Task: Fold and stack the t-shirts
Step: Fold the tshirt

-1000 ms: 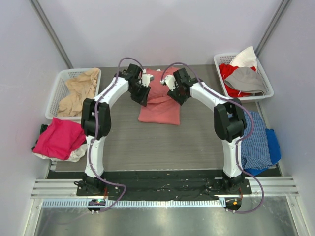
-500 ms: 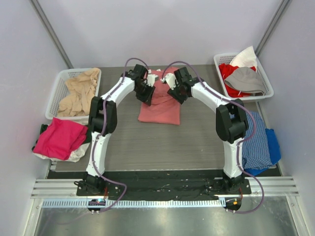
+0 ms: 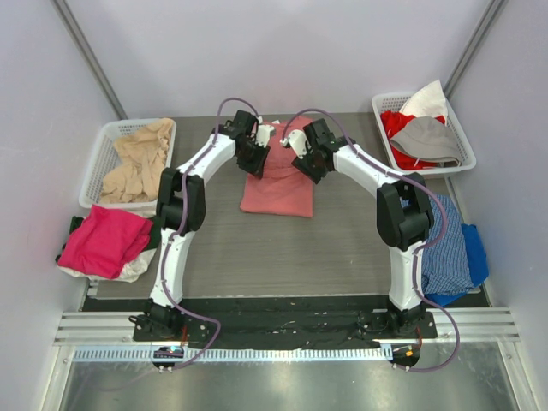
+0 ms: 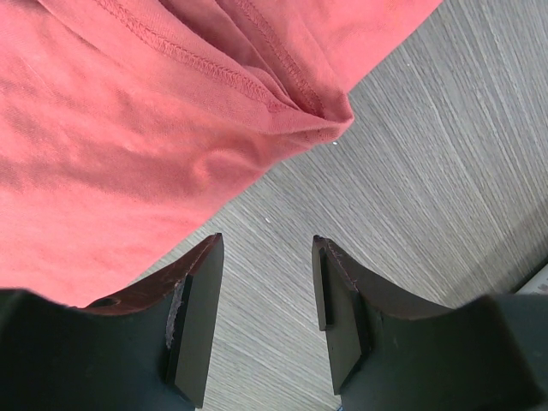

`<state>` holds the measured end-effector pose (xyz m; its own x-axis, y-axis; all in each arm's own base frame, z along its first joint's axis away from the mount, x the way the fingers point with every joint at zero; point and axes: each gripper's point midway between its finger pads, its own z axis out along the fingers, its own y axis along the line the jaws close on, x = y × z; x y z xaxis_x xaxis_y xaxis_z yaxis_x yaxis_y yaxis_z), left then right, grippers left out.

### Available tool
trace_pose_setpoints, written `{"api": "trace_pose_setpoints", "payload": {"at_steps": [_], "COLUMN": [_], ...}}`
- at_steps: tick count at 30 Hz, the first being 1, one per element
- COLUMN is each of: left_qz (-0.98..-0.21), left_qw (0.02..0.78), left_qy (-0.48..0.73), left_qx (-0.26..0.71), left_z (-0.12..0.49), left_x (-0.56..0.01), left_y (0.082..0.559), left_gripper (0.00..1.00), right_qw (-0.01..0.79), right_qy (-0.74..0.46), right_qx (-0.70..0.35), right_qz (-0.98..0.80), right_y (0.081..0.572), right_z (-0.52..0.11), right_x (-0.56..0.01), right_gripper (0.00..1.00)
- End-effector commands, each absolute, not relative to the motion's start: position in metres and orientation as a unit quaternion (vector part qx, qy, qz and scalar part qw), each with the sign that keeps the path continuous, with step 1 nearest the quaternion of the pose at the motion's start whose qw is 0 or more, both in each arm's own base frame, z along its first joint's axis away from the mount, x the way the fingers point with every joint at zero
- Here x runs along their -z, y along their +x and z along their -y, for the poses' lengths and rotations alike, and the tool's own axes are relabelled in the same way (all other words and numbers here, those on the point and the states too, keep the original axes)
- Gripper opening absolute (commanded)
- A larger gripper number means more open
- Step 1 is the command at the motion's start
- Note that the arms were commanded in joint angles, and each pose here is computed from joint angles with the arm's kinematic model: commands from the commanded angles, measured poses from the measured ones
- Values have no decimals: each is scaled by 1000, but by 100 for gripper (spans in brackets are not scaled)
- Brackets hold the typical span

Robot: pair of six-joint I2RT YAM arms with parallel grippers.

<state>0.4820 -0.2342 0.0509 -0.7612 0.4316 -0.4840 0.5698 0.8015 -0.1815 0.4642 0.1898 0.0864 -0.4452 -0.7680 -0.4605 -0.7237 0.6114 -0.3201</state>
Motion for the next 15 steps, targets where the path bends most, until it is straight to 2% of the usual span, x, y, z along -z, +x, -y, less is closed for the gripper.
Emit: {"api": "trace_pose_setpoints", "payload": {"at_steps": [1,15], "left_qz": [-909,-900], "left_qw": [281,345], "left_qy": [266,249], "left_qx": [152,91], "left_z": [241,230], "left_x": [-83,-85], "left_y": [511,556], "left_gripper": [29,28], "right_qw": [336,337], "right_qy": [-430,-425], "right_qx": [34,35], "right_qz": [-837,-839], "right_y": [470,471], "right_z": [-197,-196], "right_x": [-120,-118], "right_gripper": [53,53]}}
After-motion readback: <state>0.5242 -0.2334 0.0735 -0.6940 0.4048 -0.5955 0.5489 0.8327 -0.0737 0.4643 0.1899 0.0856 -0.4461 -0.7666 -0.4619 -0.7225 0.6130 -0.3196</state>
